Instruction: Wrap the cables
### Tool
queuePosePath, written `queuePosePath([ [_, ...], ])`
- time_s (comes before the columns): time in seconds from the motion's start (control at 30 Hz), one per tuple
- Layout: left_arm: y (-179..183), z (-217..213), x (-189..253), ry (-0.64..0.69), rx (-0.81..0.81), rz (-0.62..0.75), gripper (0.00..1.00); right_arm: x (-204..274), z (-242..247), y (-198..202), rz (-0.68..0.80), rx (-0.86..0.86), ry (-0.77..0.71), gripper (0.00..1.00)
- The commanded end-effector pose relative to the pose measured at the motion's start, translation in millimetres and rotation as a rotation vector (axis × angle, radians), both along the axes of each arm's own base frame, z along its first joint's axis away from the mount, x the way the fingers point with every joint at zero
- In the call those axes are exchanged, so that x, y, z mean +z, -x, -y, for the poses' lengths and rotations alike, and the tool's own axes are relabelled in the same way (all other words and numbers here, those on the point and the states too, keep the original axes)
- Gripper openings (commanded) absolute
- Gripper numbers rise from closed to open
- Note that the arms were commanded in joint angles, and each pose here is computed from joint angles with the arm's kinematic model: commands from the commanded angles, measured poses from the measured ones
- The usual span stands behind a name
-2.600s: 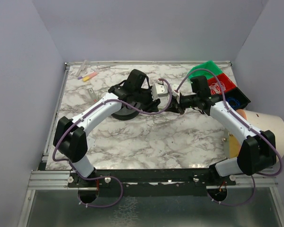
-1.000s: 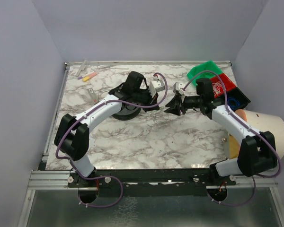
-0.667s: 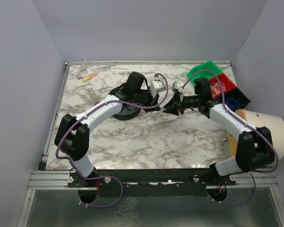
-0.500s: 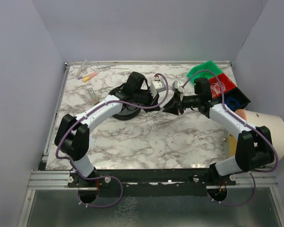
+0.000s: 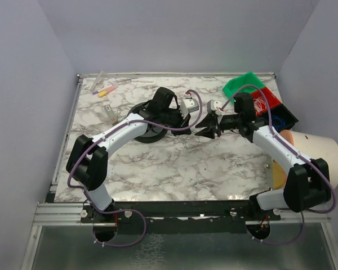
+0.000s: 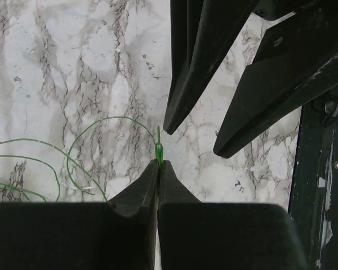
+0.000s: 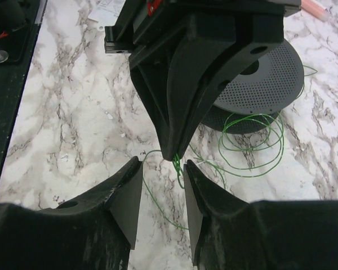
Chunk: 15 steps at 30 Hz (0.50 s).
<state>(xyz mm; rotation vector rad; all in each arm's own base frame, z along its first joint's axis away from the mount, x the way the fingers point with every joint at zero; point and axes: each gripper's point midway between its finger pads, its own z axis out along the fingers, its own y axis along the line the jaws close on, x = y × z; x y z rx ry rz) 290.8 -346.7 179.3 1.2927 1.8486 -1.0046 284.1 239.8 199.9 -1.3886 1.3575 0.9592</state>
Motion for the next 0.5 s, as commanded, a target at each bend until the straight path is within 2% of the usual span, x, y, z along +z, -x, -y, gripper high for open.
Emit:
queuePosePath([
  [0.0, 9, 4, -3, -0.007, -0.043, -0.011, 0.00, 8, -3, 9, 0.028, 0.052, -0.020, 0.41],
  [0.33, 18, 8, 1, 0.013, -0.082, -0.016, 0.00, -19, -3, 0, -0.057, 0.044, 0.026, 0.38],
  [0.47, 18, 7, 1, 0.013, -0.085, -0.015, 0.00, -22, -3, 1, -0.066, 0.055, 0.037, 0.32],
])
